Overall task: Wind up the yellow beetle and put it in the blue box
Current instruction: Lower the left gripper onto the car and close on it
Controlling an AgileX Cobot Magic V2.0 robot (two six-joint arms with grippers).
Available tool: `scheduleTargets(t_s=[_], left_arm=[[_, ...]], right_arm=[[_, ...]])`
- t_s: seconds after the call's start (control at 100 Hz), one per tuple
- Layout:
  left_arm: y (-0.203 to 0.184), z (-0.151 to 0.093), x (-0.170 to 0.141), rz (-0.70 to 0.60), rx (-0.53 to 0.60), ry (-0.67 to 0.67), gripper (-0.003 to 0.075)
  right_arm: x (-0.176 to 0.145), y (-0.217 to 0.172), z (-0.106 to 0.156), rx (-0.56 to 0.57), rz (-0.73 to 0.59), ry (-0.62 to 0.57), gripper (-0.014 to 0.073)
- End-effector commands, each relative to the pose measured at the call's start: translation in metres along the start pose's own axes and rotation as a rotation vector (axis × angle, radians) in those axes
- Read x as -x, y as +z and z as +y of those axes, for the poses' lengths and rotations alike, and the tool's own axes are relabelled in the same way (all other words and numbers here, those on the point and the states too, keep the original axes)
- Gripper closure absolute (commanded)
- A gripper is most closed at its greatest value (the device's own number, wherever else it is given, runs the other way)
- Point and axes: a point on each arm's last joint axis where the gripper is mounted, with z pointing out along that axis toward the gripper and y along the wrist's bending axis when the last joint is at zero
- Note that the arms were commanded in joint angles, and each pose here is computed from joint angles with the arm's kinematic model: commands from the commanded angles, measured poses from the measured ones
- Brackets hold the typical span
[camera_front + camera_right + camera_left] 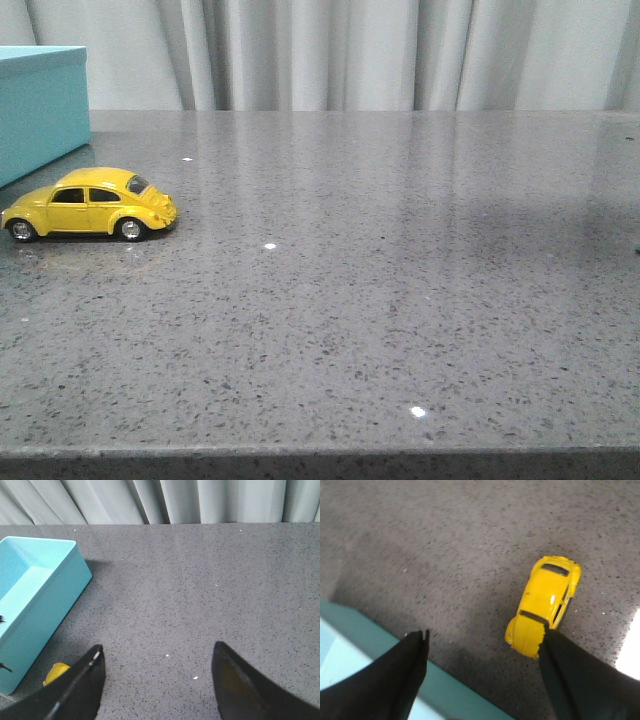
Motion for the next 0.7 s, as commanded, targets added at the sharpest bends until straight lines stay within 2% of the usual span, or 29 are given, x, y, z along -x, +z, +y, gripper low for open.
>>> scheduleTargets(t_s=[0.0, 0.23, 0.35, 0.69], left_arm=[[0.004, 0.0, 0.019, -0.064, -0.005, 0.092, 0.0258], [0.054, -0.009, 0.03, -0.006, -0.132, 0.165, 0.0258], [0.068, -0.009, 0.03, 0.022, -0.135, 0.194, 0.0258], [0.099, -0.008, 0.022, 0.072, -0.212, 0.163, 0.0258]], right_arm=[[0.014, -0.015, 0.005, 0.057, -0.107, -0.014, 0.0129], [0.013, -0.015, 0.005, 0.053, -0.102, -0.014, 0.0129], [0.013, -0.016, 0.004, 0.051, -0.099, -0.014, 0.0129], [0.014, -0.02, 0.004, 0.056, -0.11, -0.012, 0.0129]])
